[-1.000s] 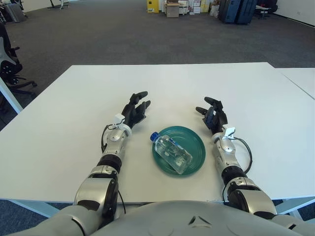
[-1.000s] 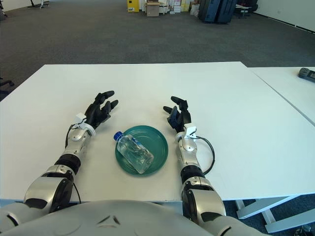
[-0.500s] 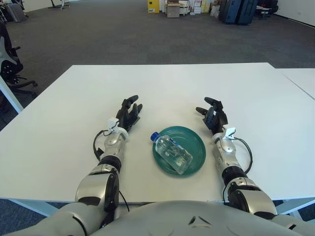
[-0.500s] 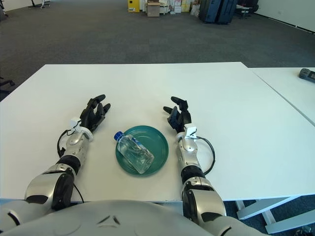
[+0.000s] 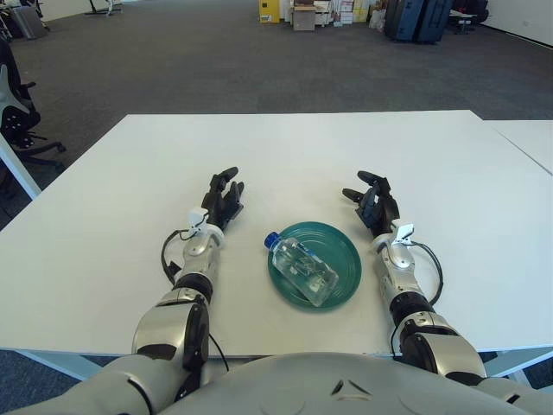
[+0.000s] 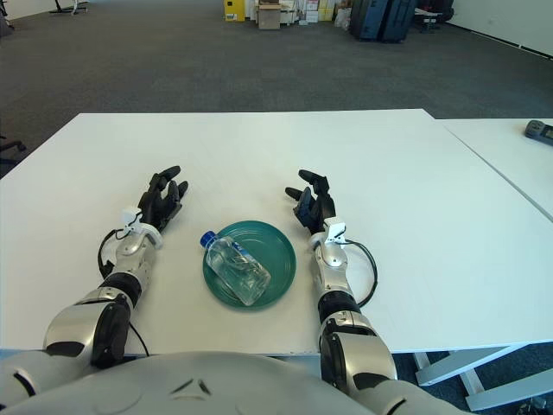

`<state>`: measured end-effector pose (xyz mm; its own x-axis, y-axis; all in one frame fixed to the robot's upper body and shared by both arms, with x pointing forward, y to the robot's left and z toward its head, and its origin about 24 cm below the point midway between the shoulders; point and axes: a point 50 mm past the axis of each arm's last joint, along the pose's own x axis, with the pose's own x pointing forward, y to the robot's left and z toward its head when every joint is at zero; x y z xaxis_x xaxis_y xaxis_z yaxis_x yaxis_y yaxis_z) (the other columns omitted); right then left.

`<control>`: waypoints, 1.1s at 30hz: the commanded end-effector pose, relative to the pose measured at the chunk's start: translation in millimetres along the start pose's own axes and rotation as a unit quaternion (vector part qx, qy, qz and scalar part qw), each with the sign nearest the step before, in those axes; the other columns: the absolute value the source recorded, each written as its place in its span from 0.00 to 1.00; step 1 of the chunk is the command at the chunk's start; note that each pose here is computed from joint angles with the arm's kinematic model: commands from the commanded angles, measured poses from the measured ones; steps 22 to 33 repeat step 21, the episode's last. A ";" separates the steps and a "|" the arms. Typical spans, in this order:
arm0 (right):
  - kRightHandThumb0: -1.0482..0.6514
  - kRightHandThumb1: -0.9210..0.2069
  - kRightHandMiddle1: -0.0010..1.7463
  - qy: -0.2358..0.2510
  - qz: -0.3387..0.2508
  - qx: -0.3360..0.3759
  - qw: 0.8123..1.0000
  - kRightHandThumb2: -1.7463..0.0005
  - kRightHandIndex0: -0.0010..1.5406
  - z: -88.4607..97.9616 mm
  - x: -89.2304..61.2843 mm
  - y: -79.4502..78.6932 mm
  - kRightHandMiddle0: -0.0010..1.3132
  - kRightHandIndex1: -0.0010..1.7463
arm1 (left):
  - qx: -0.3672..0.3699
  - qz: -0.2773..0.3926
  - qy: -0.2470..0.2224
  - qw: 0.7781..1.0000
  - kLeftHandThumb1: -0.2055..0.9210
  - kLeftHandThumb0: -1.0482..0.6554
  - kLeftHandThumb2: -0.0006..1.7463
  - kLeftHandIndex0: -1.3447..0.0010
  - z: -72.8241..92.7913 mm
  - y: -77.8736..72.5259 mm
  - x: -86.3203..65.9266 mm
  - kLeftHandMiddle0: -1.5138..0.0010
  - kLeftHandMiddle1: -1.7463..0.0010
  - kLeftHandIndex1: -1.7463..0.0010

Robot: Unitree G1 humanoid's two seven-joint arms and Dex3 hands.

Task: Put the bottle into the plate.

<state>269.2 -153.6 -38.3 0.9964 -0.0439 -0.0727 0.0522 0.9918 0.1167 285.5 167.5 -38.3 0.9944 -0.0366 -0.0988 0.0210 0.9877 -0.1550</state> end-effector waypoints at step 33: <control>0.15 0.00 0.59 0.070 -0.032 -0.003 0.997 0.43 0.24 -27.8 -22.9 -14.8 0.00 0.25 | 0.010 -0.002 0.015 1.000 1.00 0.18 0.49 1.00 -13.2 -0.8 -13.6 0.74 0.97 0.56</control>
